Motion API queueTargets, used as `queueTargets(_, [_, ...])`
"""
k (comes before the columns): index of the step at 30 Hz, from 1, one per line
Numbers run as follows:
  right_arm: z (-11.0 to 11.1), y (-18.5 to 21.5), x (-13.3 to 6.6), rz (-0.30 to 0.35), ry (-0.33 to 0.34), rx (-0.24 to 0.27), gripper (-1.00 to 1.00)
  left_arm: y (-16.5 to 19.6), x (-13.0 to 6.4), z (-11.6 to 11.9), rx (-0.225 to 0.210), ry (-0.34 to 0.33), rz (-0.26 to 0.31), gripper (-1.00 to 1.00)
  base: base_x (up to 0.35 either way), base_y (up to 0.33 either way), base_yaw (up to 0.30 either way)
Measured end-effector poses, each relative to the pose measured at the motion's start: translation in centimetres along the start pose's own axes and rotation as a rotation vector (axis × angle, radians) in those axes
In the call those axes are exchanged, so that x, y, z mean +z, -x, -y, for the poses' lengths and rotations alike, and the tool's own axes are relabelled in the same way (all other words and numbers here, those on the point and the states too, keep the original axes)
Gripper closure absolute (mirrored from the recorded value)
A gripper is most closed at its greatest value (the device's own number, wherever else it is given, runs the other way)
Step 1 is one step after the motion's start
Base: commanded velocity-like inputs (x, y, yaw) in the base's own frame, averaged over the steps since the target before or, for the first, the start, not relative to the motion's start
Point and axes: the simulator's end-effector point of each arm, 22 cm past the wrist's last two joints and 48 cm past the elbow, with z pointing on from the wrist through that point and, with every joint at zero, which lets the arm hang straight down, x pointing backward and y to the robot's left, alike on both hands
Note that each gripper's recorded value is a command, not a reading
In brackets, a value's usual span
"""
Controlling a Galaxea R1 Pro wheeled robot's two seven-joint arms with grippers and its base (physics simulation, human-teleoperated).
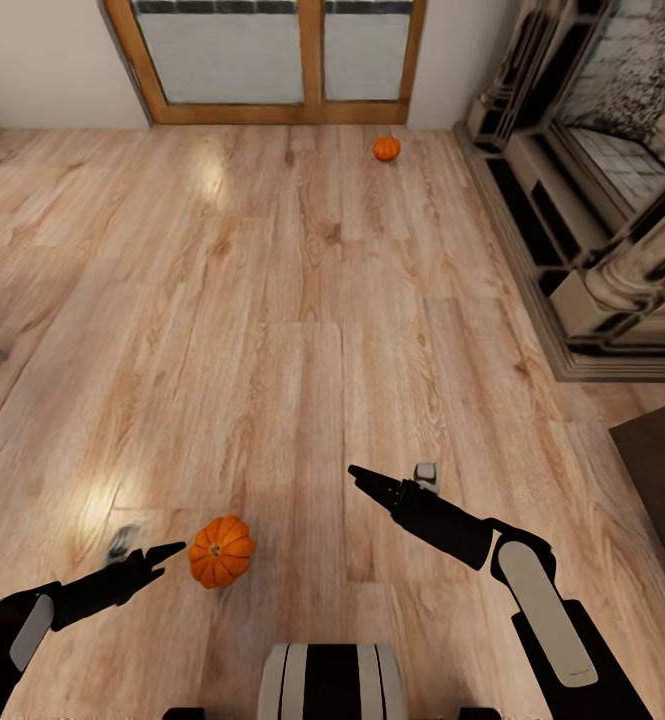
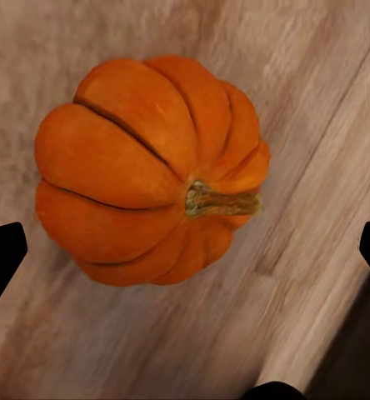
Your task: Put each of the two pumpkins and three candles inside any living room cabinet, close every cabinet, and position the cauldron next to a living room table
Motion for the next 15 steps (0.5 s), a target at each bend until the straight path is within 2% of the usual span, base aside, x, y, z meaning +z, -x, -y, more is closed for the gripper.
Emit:
queueTargets(5, [1.1,-0.3,0.1,-0.002,-0.012,0.018,-1.0,0.2,0.3,-0.1,0.014,-0.002,-0.002,-1.0,0.0,0.0,0.0])
queueTargets(15, [3.3,-0.8,0.3,-0.008,-0.037,0.053,-1.0,-0.7,1.1,-1.8,-0.004,0.019,-0.023,-1.0,0.0,0.0,0.0])
